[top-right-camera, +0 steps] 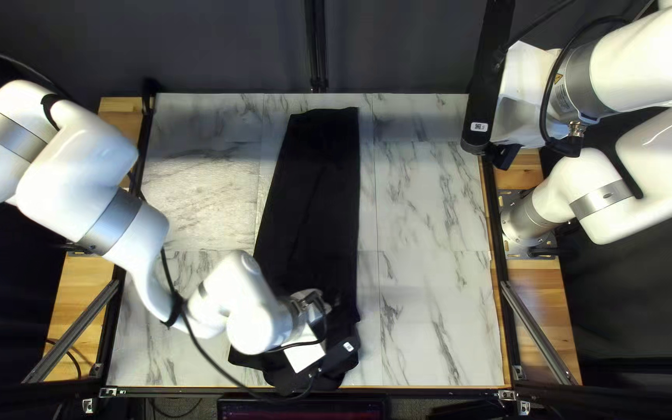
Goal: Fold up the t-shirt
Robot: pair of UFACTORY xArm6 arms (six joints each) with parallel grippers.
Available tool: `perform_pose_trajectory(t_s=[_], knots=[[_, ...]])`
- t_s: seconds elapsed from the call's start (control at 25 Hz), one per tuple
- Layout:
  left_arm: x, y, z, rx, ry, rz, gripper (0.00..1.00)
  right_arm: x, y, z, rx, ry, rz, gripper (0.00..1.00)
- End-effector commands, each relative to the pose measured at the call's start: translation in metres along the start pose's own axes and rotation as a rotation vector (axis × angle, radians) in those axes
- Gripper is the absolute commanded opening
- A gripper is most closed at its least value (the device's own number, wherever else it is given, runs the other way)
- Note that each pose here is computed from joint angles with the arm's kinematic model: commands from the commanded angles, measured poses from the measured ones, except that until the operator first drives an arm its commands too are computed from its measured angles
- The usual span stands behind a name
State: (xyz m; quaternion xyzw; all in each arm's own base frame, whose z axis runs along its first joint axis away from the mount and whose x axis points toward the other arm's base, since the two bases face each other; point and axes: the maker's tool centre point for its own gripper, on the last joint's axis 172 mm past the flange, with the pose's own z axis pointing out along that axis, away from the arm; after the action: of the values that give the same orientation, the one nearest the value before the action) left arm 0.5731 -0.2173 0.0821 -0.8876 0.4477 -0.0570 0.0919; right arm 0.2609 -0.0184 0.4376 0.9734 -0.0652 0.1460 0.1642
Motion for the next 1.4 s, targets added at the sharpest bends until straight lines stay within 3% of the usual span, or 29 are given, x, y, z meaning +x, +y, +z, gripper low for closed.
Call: perform_pose_trajectory(t_s=[0.04,0.48,0.6,0.88,1.2,1.28,1.36,1.4], knots=[[-0.011,-0.005,-0.004,-0.094,0.005,-0.077,1.0,0.0,0.0,0.0,0.0,0.0,0.0,1.0],[-0.009,-0.002,-0.002,-0.089,0.002,-0.073,1.0,0.0,0.0,0.0,0.0,0.0,0.0,1.0],[-0.008,0.002,0.003,-0.127,-0.011,-0.087,1.0,0.0,0.0,0.0,0.0,0.0,0.0,1.0],[-0.007,0.006,0.023,-0.29,-0.018,-0.105,1.0,0.0,0.0,0.0,0.0,0.0,0.0,1.0],[-0.011,0.002,0.033,-0.37,0.007,-0.113,1.0,0.0,0.0,0.0,0.0,0.0,0.0,1.0],[-0.01,0.003,0.032,-0.384,0.011,-0.107,0.89,0.0,0.0,0.0,0.0,0.0,0.0,1.0],[-0.009,0.005,0.033,-0.401,0.014,-0.095,0.49,0.0,0.0,0.0,0.0,0.0,0.0,1.0],[-0.009,0.006,0.034,-0.407,0.015,-0.091,0.24,0.0,0.0,0.0,0.0,0.0,0.0,1.0]])
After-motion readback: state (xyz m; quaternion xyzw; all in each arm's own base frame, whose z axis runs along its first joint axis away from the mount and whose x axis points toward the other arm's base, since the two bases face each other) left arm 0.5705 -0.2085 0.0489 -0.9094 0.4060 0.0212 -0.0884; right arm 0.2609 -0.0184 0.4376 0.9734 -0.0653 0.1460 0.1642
